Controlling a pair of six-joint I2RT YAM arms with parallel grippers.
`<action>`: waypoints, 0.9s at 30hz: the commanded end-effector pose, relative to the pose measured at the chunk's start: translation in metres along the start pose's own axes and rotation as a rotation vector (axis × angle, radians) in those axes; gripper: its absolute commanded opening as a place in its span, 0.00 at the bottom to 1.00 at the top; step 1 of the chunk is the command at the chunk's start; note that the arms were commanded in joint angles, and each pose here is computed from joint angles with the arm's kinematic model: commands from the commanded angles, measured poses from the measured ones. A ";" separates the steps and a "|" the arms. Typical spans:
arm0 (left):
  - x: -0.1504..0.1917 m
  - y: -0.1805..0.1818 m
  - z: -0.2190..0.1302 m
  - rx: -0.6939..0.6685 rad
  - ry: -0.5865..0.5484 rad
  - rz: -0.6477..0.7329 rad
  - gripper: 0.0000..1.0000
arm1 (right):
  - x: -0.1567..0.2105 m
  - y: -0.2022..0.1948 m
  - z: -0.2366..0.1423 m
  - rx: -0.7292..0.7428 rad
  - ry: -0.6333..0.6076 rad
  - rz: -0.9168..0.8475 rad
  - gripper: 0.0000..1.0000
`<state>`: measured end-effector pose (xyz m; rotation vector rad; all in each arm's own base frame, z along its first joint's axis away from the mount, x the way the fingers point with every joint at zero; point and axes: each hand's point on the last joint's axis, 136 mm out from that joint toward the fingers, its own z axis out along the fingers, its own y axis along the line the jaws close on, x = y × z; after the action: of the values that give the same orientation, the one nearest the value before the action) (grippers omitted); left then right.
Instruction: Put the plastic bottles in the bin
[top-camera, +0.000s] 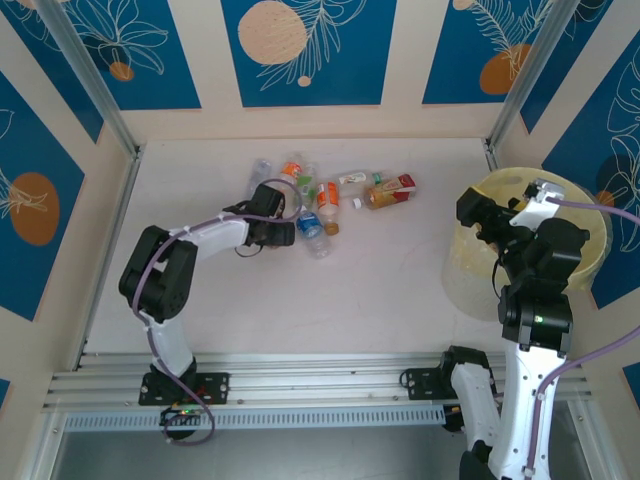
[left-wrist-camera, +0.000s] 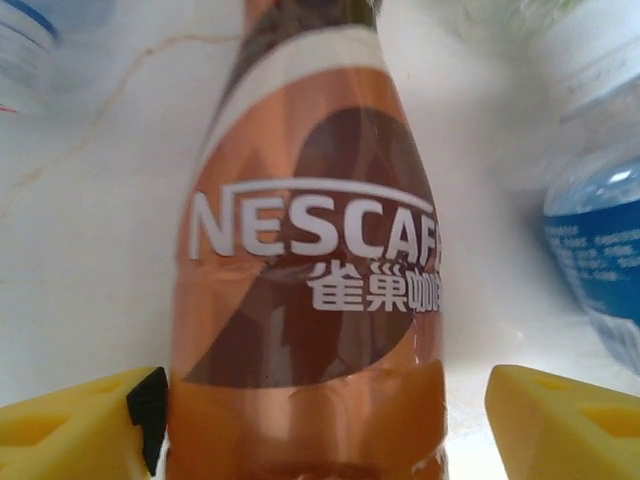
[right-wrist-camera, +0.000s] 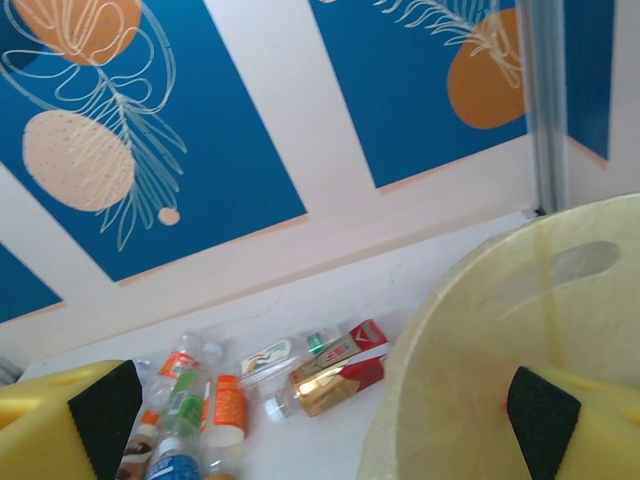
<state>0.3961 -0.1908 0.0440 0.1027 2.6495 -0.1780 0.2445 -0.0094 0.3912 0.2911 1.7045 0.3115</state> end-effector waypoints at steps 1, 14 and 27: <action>0.002 -0.004 0.005 0.036 0.020 0.016 0.78 | -0.004 0.029 -0.001 -0.147 0.020 -0.012 0.96; 0.006 -0.005 -0.001 0.053 0.023 0.008 0.55 | 0.025 0.093 0.007 -0.462 0.178 -0.043 0.97; -0.002 -0.015 -0.039 0.156 -0.089 -0.018 0.39 | 0.071 0.140 0.033 -0.555 0.345 -0.095 0.97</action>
<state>0.3774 -0.1943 0.0559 0.1317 2.6190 -0.2865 0.2615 0.1447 0.3648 -0.2795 1.9031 0.8043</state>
